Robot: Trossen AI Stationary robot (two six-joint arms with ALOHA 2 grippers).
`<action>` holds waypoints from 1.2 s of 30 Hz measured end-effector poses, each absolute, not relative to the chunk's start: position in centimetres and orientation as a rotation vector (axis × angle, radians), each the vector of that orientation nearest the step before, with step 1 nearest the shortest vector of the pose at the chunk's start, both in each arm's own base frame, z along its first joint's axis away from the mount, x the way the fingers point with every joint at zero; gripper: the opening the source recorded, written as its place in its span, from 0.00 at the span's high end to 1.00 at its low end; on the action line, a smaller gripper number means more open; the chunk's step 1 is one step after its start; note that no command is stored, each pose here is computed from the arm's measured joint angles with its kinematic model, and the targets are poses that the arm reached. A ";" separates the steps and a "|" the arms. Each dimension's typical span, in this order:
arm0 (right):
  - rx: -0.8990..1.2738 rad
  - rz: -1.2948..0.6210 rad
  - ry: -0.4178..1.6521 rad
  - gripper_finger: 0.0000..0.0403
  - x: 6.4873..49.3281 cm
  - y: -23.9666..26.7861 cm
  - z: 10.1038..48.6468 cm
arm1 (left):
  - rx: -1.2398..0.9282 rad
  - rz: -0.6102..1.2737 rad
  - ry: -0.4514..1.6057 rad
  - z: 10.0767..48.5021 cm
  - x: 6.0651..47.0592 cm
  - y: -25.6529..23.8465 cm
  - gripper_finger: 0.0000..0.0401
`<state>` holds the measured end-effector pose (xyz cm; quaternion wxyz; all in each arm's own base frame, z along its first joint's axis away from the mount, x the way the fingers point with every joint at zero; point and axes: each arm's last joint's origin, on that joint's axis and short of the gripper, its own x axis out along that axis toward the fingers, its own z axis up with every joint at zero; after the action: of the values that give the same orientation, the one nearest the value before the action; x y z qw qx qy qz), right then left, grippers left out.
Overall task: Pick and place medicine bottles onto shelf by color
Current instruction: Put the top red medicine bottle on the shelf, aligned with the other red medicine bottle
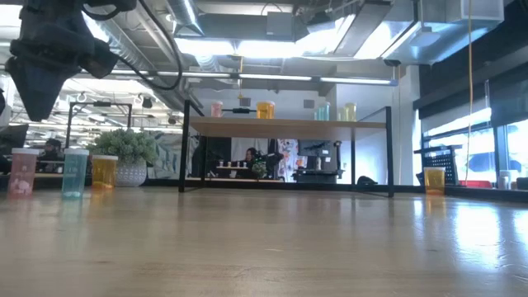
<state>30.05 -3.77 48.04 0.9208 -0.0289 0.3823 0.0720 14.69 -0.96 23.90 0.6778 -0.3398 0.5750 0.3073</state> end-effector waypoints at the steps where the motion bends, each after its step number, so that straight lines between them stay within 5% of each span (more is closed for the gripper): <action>1: -0.059 0.148 0.785 0.53 30.0 -3.8 48.0 | -0.741 0.670 1.296 23.9 14.7 -1.0 0.66; 15: -0.059 0.148 0.785 0.53 30.0 -3.8 48.0 | -0.603 0.566 1.361 22.1 14.4 -1.0 0.41; 36: -0.059 0.148 0.785 0.53 30.0 -3.8 48.0 | -0.473 0.533 1.382 18.6 13.9 -0.8 0.40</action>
<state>30.05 -3.77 48.04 0.9208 -0.0289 0.3823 0.0720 13.85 -0.76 18.63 0.7127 -0.2132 0.6236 0.2402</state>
